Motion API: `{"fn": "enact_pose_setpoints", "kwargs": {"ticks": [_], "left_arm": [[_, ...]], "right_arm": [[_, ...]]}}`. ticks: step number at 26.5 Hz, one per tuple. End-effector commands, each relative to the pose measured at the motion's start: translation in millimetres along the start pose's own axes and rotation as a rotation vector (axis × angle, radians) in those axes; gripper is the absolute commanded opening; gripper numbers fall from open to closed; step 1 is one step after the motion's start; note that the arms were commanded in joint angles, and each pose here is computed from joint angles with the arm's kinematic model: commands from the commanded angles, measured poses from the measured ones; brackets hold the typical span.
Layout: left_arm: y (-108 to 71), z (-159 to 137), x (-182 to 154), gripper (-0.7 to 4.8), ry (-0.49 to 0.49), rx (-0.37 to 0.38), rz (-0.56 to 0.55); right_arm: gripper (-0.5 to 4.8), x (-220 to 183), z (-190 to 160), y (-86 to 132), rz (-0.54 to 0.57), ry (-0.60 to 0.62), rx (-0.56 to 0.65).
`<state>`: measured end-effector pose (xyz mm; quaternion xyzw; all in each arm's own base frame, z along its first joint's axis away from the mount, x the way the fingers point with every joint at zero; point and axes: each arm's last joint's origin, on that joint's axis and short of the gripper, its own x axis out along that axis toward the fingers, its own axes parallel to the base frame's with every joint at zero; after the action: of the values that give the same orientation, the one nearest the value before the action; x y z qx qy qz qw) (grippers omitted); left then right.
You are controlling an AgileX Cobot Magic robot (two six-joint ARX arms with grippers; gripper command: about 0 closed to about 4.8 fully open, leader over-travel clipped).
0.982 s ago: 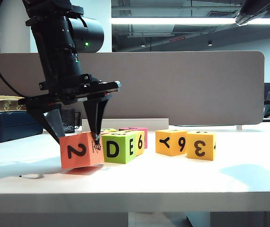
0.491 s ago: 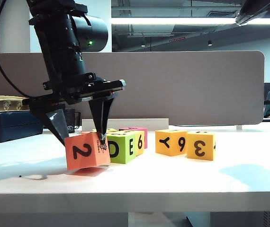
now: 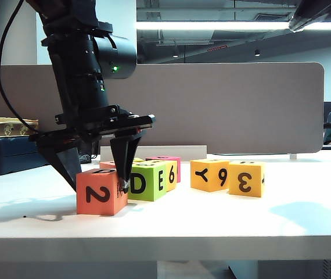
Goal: Select the appropriate blocks from the scattered letter blocks on the table and arrange them in a row to spell out "DEEP".
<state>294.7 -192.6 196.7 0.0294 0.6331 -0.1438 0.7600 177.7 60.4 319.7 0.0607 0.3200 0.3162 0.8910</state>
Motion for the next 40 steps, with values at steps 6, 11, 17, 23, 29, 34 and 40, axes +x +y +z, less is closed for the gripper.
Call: {"fn": "enact_pose_setpoints", "kwargs": {"ticks": [6, 11, 17, 23, 29, 34, 40], "left_arm": [[-0.5, 0.5, -3.3, 4.79, -0.012, 0.026, -0.004], [-2.5, 4.9, -12.4, 4.79, -0.015, 0.068, -0.003], [-8.0, 22.7, -48.4, 4.79, -0.085, 0.173, 0.087], [-12.1, 42.3, -70.3, 4.63, -0.244, 0.376, 0.201], [-16.8, 56.6, -66.5, 4.57, -0.348, 0.637, 0.227], [-10.6, 68.9, -58.5, 4.25, -0.399, 0.672, 0.229], [18.0, 84.9, -40.7, 3.90, -0.396, 0.628, 0.162]], "right_arm": [[-0.06, -1.2, 1.5, 0.9, 0.006, -0.012, -0.009], [-0.06, -1.2, 1.5, 0.9, 0.006, -0.012, -0.009], [-0.05, -1.2, 1.5, 0.9, 0.006, -0.012, -0.009], [-0.06, -1.3, 1.5, 0.9, 0.006, -0.013, -0.009], [-0.06, -1.3, 1.5, 0.9, 0.006, -0.012, -0.009], [-0.06, -1.3, 1.2, 0.9, 0.006, -0.009, -0.008], [-0.06, -1.3, -1.4, 0.7, 0.004, 0.016, 0.004]]}}
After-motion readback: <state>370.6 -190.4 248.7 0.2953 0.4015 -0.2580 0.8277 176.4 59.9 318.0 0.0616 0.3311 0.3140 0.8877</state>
